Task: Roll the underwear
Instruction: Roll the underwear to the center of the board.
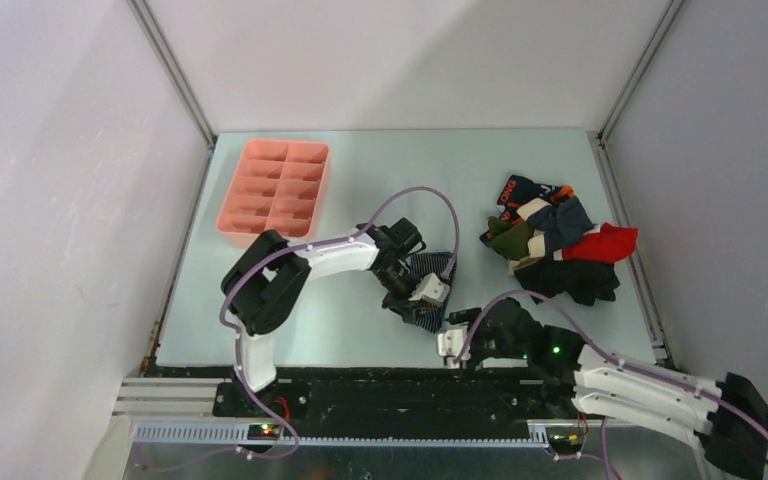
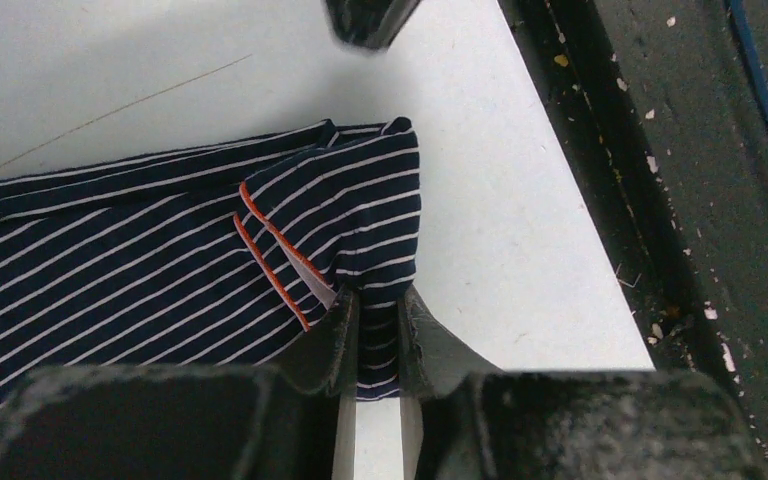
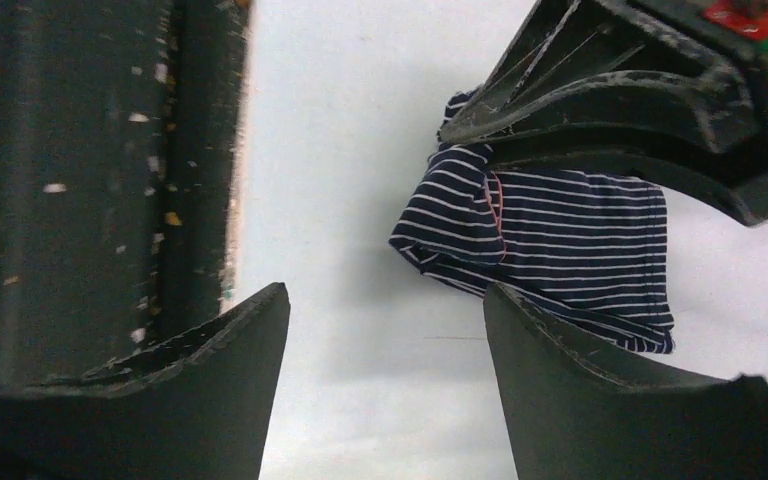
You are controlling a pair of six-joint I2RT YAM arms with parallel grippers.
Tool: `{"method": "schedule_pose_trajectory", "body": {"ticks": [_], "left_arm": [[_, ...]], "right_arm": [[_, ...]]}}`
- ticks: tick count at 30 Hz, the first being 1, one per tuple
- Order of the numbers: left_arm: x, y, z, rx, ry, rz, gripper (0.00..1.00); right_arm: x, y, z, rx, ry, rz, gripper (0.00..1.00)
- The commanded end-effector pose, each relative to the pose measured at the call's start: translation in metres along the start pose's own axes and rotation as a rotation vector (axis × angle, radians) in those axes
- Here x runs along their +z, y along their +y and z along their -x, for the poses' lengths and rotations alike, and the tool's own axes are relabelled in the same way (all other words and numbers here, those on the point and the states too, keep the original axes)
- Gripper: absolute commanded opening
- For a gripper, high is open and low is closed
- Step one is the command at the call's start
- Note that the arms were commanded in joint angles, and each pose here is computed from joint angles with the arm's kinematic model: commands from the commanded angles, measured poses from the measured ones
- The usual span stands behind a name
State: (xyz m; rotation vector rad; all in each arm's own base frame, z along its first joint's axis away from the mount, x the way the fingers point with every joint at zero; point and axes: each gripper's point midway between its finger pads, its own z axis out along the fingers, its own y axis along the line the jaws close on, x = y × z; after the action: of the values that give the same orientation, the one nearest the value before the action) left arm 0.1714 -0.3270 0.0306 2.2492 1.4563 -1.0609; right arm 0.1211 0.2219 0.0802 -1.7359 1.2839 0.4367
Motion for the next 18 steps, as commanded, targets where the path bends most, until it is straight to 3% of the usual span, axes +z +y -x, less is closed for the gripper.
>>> {"method": "schedule_pose_trajectory", "body": {"ticks": [1, 12, 18], "left_arm": [[0.015, -0.030, -0.009, -0.171, -0.012, -0.130, 0.02], [0.016, -0.024, -0.002, -0.219, -0.048, -0.157, 0.03], [0.014, -0.023, -0.002, -0.221, -0.056, -0.160, 0.03]], "right_arm": [[0.016, -0.045, 0.022, -0.061, -0.044, -0.202, 0.76], [0.043, -0.038, 0.008, -0.062, 0.003, -0.160, 0.79], [0.053, -0.031, -0.001, -0.049, 0.029, -0.099, 0.71]]}}
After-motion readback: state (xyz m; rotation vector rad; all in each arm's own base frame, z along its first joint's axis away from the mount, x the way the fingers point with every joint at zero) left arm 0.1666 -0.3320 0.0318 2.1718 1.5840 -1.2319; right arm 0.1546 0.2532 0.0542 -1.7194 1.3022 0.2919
